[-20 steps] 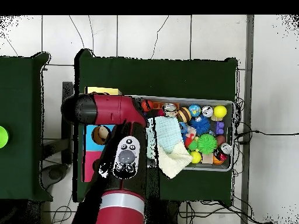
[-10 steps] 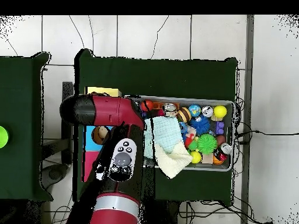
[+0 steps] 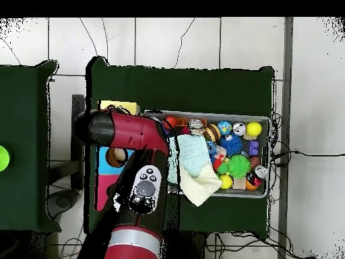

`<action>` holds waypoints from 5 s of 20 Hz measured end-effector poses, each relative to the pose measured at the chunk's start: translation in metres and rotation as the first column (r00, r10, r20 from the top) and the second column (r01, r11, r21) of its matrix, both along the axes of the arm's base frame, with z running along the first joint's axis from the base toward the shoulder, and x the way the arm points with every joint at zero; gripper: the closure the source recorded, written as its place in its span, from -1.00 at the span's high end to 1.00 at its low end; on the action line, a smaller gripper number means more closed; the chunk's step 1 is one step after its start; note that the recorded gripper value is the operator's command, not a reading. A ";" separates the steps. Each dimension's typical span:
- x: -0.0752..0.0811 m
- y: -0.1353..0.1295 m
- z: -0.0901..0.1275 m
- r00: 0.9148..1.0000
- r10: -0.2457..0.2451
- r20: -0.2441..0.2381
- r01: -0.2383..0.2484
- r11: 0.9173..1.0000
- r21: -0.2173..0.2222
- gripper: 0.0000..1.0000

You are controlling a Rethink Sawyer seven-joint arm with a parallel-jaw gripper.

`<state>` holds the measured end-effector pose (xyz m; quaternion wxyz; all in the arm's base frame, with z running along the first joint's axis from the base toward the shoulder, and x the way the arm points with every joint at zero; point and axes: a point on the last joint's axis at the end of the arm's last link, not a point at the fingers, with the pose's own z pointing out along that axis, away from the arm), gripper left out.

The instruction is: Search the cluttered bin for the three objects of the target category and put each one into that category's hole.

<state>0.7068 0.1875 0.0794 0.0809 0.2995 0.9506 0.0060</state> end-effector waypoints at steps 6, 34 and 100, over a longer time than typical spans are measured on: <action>0.000 -0.002 0.000 0.997 -0.074 0.009 0.074 0.997 0.033 -1.00; -0.047 0.031 0.027 0.999 -0.012 -0.032 0.010 0.997 -0.073 -1.00; 0.017 -0.010 0.000 0.999 -0.036 0.030 0.040 0.991 -0.129 -1.00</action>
